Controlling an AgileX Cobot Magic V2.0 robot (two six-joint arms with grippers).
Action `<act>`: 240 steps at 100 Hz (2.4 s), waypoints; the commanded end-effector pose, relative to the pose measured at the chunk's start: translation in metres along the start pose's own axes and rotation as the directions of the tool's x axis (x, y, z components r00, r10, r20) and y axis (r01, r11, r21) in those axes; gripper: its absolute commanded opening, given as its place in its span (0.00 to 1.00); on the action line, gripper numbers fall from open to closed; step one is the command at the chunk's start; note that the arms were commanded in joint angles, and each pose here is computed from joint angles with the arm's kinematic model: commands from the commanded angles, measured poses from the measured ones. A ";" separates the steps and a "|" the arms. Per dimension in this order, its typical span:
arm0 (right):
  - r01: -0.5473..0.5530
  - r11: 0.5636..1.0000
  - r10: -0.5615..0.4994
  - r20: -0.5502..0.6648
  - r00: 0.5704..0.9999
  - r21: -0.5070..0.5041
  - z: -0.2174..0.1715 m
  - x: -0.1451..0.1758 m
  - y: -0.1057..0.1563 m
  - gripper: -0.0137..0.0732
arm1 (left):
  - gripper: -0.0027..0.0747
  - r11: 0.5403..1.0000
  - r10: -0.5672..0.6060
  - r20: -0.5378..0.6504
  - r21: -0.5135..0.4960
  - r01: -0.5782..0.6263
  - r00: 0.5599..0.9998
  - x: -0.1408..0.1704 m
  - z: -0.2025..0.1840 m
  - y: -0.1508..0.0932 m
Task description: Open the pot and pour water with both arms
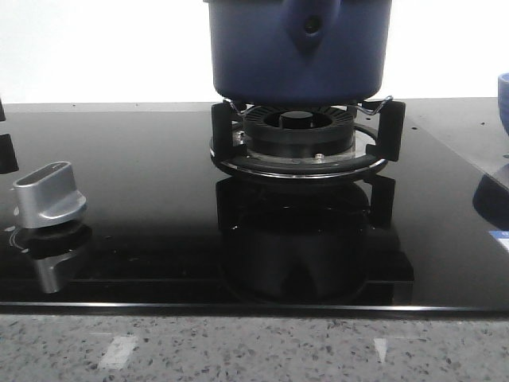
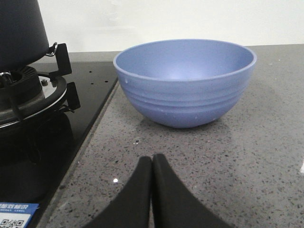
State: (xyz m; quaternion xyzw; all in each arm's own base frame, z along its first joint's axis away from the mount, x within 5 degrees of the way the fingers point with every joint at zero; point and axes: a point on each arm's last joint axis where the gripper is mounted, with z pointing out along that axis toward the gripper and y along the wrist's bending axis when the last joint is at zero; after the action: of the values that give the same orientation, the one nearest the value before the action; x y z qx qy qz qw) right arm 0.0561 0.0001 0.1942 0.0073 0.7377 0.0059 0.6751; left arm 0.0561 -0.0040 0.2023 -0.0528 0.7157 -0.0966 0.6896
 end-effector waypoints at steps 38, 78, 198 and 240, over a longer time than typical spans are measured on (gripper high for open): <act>0.012 1.000 -0.013 0.080 0.997 0.011 0.000 0.000 -0.001 0.10 | 0.01 1.000 -0.020 0.071 0.019 0.019 0.997 0.002 -0.001 0.001; 0.012 1.000 -0.013 0.080 0.997 0.011 0.000 0.000 -0.001 0.10 | 0.01 1.000 -0.020 0.071 0.019 0.019 0.997 0.002 -0.001 0.001; -0.361 0.931 0.363 0.227 0.904 -0.052 -0.003 -0.014 -0.003 0.10 | 0.01 0.955 -0.296 0.180 0.069 0.288 0.938 -0.009 -0.002 0.001; -0.557 0.807 0.572 0.025 0.820 -0.195 -0.016 -0.047 0.014 0.10 | 0.01 0.859 -0.508 0.132 0.154 0.488 0.851 -0.040 -0.011 -0.011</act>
State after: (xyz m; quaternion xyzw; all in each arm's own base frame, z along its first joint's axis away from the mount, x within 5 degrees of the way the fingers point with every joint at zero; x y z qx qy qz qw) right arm 0.0522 0.0132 0.2147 0.1879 0.6948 0.2746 0.6376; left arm 0.0549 -0.0052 0.2168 -0.2180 0.6440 -0.2898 0.6736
